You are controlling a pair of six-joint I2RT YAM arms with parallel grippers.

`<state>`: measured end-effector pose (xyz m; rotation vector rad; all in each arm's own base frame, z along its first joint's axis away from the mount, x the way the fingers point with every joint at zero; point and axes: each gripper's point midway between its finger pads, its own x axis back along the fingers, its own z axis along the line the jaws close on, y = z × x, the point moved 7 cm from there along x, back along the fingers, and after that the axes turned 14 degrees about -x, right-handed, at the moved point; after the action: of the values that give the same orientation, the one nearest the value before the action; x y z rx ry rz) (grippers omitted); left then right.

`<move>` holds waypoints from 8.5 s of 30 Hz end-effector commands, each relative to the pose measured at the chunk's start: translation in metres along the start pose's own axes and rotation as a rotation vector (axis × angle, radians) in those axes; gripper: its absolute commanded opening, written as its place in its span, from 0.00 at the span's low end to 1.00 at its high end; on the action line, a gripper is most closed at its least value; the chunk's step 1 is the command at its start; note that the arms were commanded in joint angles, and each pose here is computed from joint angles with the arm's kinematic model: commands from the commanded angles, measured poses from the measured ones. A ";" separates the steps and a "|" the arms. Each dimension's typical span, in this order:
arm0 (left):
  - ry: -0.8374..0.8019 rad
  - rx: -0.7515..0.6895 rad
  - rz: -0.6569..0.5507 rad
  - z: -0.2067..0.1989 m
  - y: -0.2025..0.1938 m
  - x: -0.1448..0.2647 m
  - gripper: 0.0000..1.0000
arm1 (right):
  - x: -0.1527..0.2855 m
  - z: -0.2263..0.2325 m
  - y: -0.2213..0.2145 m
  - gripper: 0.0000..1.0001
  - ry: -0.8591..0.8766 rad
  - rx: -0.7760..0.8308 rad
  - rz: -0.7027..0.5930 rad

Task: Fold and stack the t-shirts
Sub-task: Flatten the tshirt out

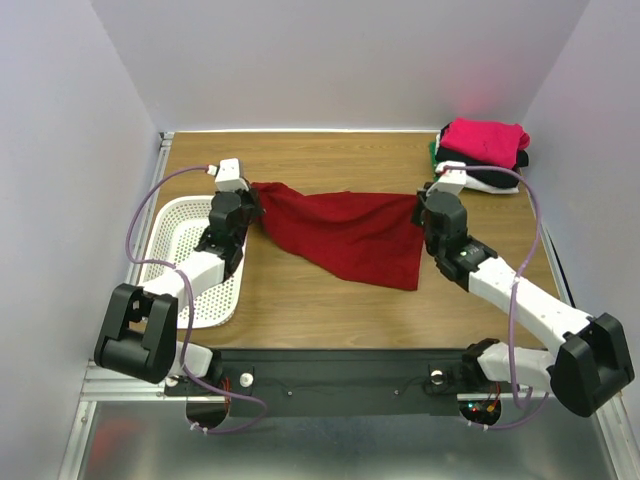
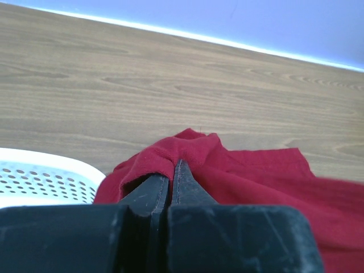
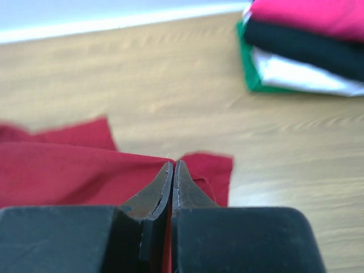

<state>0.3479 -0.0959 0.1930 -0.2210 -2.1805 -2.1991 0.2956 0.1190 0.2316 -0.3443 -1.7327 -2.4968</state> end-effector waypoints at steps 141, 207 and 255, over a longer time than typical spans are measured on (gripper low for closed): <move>-0.317 0.152 -0.042 0.008 0.109 -0.122 0.99 | -0.114 -0.066 0.151 0.08 -0.233 -0.204 -0.267; -0.366 0.368 0.277 -0.016 -0.051 -0.265 0.99 | -0.296 -0.001 -0.113 0.81 0.081 -0.164 0.562; 0.248 0.092 0.149 -0.046 -0.005 0.029 0.99 | -0.148 0.011 0.016 0.98 0.240 -0.111 0.227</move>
<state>0.3503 -0.1420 0.2029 -0.1536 -2.0547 -2.0297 0.4604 0.1175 0.2185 -0.2146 -1.3759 -2.3363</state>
